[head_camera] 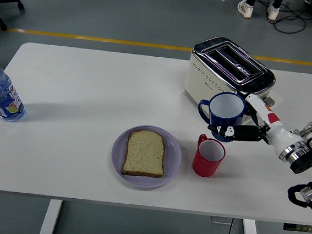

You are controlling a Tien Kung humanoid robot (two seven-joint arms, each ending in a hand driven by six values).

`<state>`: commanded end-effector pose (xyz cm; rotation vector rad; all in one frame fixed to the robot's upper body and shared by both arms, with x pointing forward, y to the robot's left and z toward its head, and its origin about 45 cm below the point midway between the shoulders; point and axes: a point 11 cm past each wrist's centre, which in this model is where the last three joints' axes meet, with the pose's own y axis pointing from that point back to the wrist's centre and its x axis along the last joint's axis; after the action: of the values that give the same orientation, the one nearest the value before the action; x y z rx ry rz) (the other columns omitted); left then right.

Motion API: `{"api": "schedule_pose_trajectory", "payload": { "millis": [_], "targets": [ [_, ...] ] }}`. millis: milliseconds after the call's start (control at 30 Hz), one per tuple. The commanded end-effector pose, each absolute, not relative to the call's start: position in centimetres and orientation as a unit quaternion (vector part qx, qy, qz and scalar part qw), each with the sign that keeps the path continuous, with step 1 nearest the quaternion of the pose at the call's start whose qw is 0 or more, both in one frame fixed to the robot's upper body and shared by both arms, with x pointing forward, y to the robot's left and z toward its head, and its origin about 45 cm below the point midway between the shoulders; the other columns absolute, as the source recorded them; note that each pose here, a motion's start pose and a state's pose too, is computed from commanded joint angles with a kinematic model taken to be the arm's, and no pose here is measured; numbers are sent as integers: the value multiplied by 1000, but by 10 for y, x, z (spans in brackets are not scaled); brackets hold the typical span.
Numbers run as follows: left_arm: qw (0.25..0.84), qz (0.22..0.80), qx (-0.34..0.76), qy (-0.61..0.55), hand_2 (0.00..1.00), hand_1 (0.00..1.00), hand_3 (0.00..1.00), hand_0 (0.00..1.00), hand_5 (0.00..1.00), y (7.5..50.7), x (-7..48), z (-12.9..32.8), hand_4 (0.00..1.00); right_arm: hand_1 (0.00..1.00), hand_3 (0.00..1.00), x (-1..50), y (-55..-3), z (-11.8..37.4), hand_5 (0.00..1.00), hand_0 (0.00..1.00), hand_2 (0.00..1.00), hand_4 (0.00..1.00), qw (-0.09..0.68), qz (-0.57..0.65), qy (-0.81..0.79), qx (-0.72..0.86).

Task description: Pick up the cup,pour liquid into bread,place the cup on the desk

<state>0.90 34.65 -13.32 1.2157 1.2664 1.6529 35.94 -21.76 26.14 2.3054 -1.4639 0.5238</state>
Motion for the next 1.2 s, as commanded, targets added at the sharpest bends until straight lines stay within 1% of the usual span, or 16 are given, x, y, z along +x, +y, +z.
{"api": "schedule_pose_trajectory", "payload": {
  "millis": [33, 167, 367, 400, 433, 600, 633, 800, 867, 1000, 1033, 1200],
  "targets": [
    [357, 641, 471, 491, 692, 666, 525, 645, 851, 346, 9, -133, 245, 243, 483, 361, -216, 261, 2, 244, 457, 727, 183, 188, -517, 815],
    [356, 642, 469, 492, 692, 666, 525, 645, 851, 346, 9, -133, 245, 243, 483, 376, -198, 261, 2, 244, 457, 727, 215, 219, -510, 804],
    [355, 642, 469, 492, 691, 666, 525, 645, 852, 346, 8, -133, 245, 244, 485, 389, -168, 275, 2, 251, 459, 713, 222, 270, -495, 795],
    [355, 642, 469, 492, 691, 666, 525, 645, 852, 346, 8, -133, 245, 244, 485, 390, -162, 277, 2, 251, 459, 713, 226, 285, -490, 792],
    [355, 642, 469, 492, 691, 666, 525, 645, 851, 347, 8, -133, 245, 256, 488, 392, -156, 279, 2, 280, 473, 698, 232, 304, -488, 784],
    [354, 645, 466, 491, 691, 666, 525, 645, 851, 347, 10, -133, 245, 256, 488, 394, -139, 277, 2, 280, 473, 698, 267, 383, -467, 751],
    [354, 645, 466, 491, 691, 666, 526, 644, 851, 347, 10, -133, 245, 314, 502, 393, -136, 275, 2, 349, 502, 657, 273, 393, -460, 748],
    [353, 645, 467, 491, 691, 666, 526, 644, 851, 347, 9, -133, 245, 314, 502, 392, -124, 263, 2, 349, 502, 657, 305, 448, -424, 725],
    [353, 645, 467, 491, 691, 666, 526, 645, 851, 347, 9, -133, 246, 328, 506, 391, -121, 262, 2, 369, 505, 654, 313, 470, -414, 714],
    [352, 645, 467, 491, 691, 666, 526, 645, 851, 348, 8, -133, 246, 328, 506, 388, -111, 265, 2, 369, 505, 654, 312, 527, -389, 688],
    [352, 645, 467, 491, 689, 665, 525, 644, 850, 348, 8, -133, 245, 335, 510, 387, -107, 266, 2, 392, 510, 660, 309, 545, -381, 680],
    [352, 645, 468, 491, 689, 665, 525, 644, 850, 348, 8, -133, 245, 335, 510, 381, -95, 271, 2, 392, 510, 660, 295, 609, -356, 645]
  ]
}}
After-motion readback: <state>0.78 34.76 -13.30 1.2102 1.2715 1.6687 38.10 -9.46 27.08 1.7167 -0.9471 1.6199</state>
